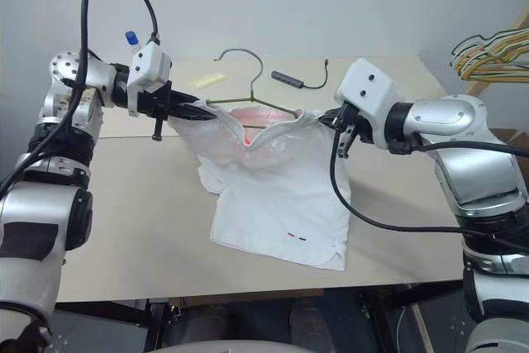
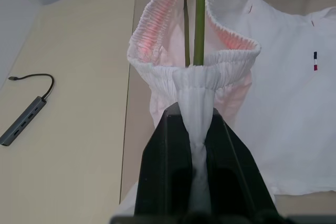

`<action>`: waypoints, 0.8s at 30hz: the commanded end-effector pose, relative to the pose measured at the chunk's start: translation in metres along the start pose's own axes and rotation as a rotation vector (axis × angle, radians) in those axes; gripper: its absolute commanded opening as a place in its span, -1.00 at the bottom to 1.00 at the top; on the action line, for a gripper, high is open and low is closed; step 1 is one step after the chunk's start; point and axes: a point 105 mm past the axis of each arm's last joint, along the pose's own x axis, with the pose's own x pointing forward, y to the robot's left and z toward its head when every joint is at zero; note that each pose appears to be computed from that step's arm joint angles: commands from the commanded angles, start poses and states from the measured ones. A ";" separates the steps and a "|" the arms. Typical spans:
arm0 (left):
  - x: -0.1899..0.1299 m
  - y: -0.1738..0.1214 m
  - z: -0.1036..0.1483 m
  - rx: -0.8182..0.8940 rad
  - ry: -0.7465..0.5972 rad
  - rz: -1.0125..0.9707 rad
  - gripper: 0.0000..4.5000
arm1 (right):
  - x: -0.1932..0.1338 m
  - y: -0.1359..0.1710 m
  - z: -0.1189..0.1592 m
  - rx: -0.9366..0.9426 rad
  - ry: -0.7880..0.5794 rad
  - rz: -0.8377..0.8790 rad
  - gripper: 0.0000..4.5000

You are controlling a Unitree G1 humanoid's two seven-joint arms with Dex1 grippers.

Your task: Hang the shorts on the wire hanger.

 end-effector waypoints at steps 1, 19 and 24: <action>-0.002 0.005 0.010 0.023 -0.042 0.036 -1.00 | -0.007 0.001 0.014 -0.056 -0.047 0.009 -0.56; 0.001 -0.001 0.015 0.029 -0.098 -0.014 -1.00 | 0.014 -0.006 0.002 -0.041 -0.113 0.069 0.15; 0.001 -0.001 0.014 0.035 -0.087 -0.013 -1.00 | 0.017 0.003 0.005 -0.001 -0.133 0.166 0.08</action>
